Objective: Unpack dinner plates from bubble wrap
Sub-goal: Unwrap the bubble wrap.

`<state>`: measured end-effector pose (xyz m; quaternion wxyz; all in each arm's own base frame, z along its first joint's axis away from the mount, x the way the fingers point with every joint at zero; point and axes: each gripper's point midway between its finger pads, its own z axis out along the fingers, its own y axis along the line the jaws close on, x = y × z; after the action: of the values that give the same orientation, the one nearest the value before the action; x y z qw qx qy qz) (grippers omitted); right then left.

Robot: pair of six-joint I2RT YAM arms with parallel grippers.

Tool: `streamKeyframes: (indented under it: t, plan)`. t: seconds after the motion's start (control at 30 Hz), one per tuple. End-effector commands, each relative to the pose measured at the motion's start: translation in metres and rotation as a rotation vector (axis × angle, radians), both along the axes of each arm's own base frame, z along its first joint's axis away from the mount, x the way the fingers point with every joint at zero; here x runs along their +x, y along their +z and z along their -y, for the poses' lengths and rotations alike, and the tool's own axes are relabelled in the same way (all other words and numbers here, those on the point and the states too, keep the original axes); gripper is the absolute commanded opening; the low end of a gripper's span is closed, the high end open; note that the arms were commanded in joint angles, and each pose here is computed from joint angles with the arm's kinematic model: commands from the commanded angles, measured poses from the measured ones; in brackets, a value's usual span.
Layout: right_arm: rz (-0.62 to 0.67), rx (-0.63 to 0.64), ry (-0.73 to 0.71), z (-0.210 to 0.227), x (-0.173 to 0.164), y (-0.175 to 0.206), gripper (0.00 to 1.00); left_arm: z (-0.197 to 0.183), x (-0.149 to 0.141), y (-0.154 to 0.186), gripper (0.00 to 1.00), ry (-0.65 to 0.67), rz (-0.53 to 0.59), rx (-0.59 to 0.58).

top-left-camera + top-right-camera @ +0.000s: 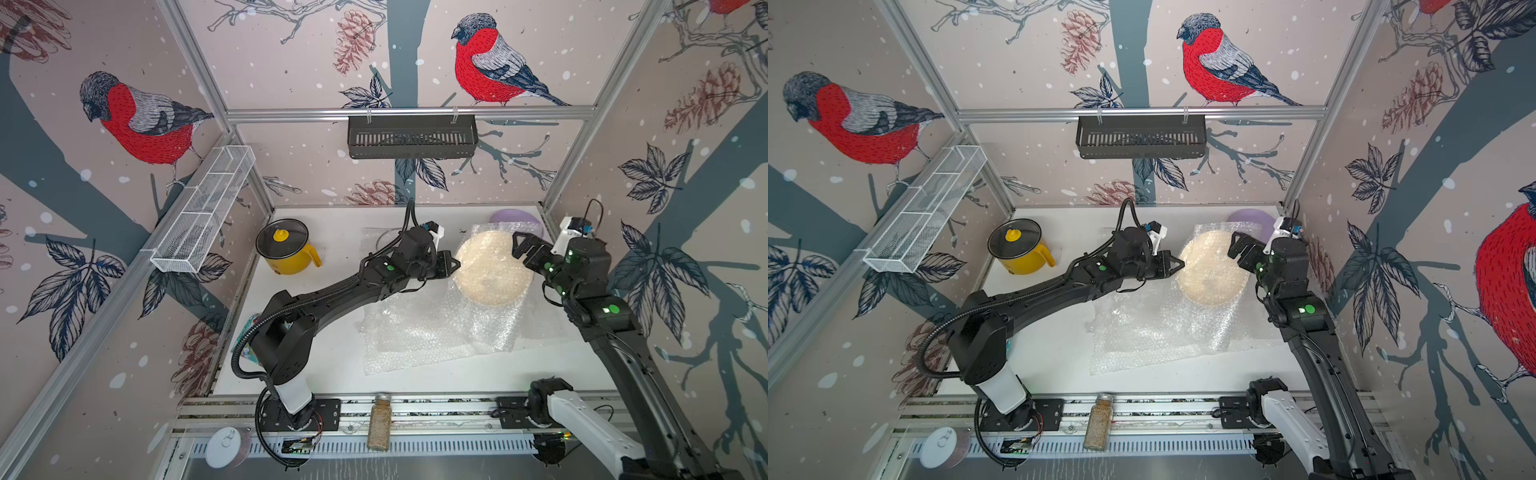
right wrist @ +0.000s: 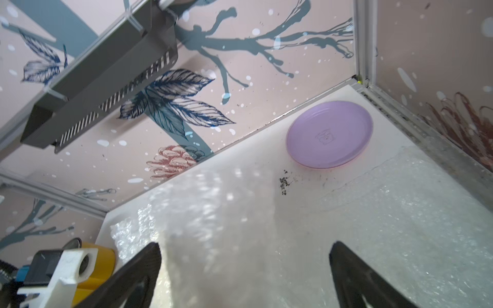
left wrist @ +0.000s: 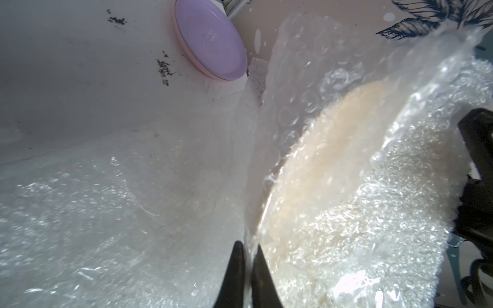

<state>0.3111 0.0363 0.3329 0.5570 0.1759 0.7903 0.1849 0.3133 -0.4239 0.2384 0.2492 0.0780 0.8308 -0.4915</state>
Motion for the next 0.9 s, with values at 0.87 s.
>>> streamKeyframes:
  t: [0.87]
  plan:
    - [-0.141, 0.013, 0.079, -0.015, 0.010, -0.087, 0.99, -0.018, 0.022, -0.199, 0.00, 0.417, -0.356, 0.148]
